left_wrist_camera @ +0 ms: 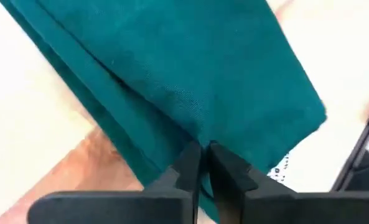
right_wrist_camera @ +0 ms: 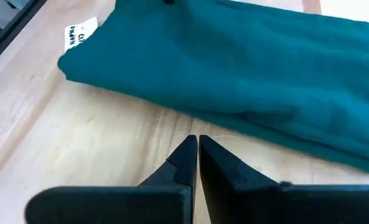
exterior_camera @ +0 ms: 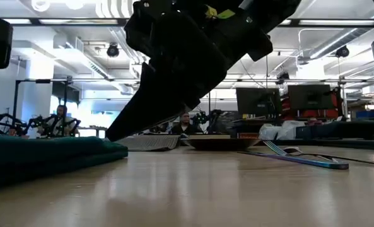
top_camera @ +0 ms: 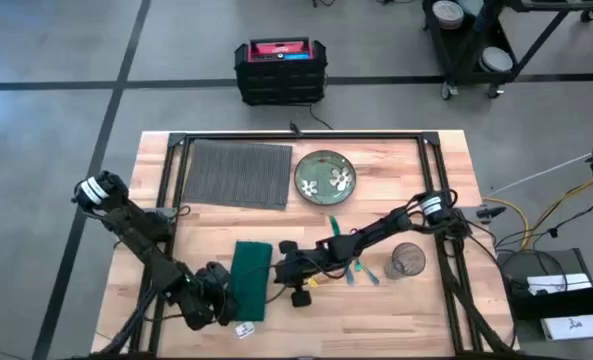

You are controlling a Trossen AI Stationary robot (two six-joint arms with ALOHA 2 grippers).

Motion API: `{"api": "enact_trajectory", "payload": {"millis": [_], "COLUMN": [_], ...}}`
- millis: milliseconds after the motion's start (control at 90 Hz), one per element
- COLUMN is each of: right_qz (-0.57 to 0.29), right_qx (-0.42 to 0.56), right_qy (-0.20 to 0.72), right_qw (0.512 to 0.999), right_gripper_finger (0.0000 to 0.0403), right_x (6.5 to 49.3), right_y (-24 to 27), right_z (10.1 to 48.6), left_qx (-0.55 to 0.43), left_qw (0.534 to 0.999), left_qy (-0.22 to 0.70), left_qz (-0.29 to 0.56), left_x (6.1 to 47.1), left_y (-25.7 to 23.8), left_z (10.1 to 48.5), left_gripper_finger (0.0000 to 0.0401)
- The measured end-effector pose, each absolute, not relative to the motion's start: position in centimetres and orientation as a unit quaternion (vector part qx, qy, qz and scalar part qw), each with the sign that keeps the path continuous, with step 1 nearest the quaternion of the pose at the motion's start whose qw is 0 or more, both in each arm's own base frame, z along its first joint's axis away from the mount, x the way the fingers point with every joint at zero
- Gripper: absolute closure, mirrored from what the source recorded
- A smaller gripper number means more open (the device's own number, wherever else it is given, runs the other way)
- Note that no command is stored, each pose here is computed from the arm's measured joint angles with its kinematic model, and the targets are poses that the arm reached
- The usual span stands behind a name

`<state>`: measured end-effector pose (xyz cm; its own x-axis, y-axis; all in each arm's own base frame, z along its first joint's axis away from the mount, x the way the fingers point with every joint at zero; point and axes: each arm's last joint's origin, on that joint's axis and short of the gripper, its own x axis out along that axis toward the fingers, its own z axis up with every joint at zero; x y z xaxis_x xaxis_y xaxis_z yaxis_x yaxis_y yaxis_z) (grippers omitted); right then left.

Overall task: Set table place
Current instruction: Fold the green napkin

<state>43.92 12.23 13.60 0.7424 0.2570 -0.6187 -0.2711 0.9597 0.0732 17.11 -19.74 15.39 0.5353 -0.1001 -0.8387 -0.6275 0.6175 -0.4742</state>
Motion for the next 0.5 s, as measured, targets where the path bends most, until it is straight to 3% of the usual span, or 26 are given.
{"api": "enact_trajectory", "payload": {"millis": [200,333,500], "right_qz": [0.142,0.141,0.142], "right_qx": [-0.009,-0.008,-0.008], "right_qy": [0.33,0.331,0.331], "right_qw": [0.933,0.933,0.933], "right_gripper_finger": [0.0401,0.0401,0.0401], "right_x": [43.89,43.88,43.88], "right_y": [12.33,12.33,12.33], "right_z": [13.59,13.58,13.58], "left_qx": [-0.412,-0.411,-0.395], "left_qw": [0.744,0.752,0.749], "left_qy": [0.501,0.49,0.507], "left_qz": [0.159,0.159,0.163], "left_x": [16.79,16.87,16.63], "left_y": [-19.9,-19.89,-19.65], "left_z": [15.28,15.33,15.07], "left_gripper_finger": [0.0394,0.0397,0.0353]}}
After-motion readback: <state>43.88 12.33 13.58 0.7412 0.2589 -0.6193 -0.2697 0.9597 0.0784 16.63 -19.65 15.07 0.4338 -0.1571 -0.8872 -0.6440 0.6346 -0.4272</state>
